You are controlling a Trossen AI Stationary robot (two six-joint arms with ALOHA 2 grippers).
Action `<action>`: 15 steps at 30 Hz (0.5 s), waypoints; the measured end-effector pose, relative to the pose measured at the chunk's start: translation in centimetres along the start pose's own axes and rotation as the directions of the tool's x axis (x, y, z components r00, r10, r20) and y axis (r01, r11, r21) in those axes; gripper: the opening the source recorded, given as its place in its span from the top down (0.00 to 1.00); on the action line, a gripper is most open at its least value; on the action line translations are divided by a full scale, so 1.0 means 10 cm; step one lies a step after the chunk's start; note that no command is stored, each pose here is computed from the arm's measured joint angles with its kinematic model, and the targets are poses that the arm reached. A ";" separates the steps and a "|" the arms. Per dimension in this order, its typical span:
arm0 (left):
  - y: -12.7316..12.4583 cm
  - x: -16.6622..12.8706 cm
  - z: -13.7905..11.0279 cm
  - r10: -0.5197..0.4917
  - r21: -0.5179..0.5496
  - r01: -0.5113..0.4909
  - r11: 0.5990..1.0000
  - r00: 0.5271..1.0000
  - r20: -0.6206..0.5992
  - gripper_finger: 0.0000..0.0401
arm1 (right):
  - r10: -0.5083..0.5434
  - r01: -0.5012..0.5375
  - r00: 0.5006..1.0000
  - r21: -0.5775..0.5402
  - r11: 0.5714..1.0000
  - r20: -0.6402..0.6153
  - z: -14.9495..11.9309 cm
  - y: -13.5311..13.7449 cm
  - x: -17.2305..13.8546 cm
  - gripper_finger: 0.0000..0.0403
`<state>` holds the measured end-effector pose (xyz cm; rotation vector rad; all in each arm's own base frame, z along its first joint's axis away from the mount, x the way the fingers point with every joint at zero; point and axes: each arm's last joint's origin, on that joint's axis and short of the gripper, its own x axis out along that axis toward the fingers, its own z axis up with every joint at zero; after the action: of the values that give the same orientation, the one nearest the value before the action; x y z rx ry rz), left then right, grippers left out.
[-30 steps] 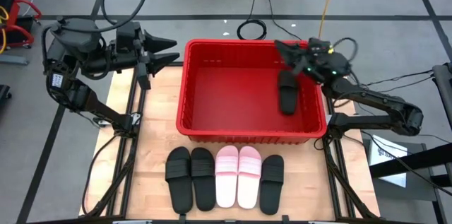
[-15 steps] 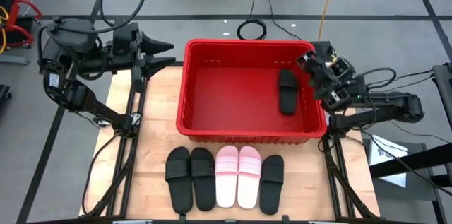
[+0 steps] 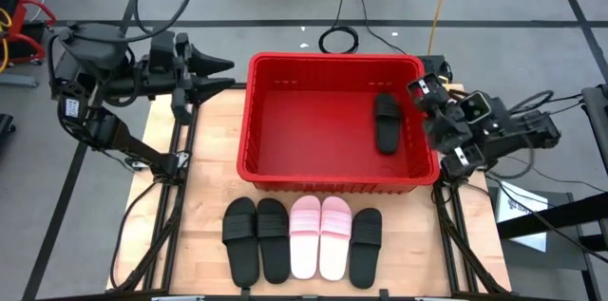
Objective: Pick and place slides into bin
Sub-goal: Put the black slipper into the red bin
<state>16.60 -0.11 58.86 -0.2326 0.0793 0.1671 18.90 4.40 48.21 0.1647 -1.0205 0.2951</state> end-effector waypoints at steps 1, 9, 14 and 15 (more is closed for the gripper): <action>-0.01 0.00 0.01 -0.015 -0.004 0.015 1.000 1.000 0.004 0.49 | 0.009 -0.009 1.000 0.005 1.000 -0.022 0.03 0.04 0.09 0.61; -0.03 0.00 0.05 -0.054 -0.063 0.057 0.996 0.997 0.048 0.49 | 0.100 -0.097 0.982 0.027 0.995 -0.162 0.35 0.34 0.64 0.61; -0.06 -0.03 0.08 -0.088 -0.058 0.092 0.994 0.993 0.075 0.49 | 0.165 -0.157 0.956 0.049 0.986 -0.244 0.42 0.50 0.77 0.61; -0.07 -0.05 0.09 -0.104 -0.048 0.108 0.993 0.991 0.082 0.49 | 0.177 -0.166 0.948 0.062 0.984 -0.265 0.41 0.54 0.79 0.61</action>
<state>16.31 -0.70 59.91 -0.2816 -0.0164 0.0728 17.74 9.68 57.02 0.0675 -0.7595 0.4831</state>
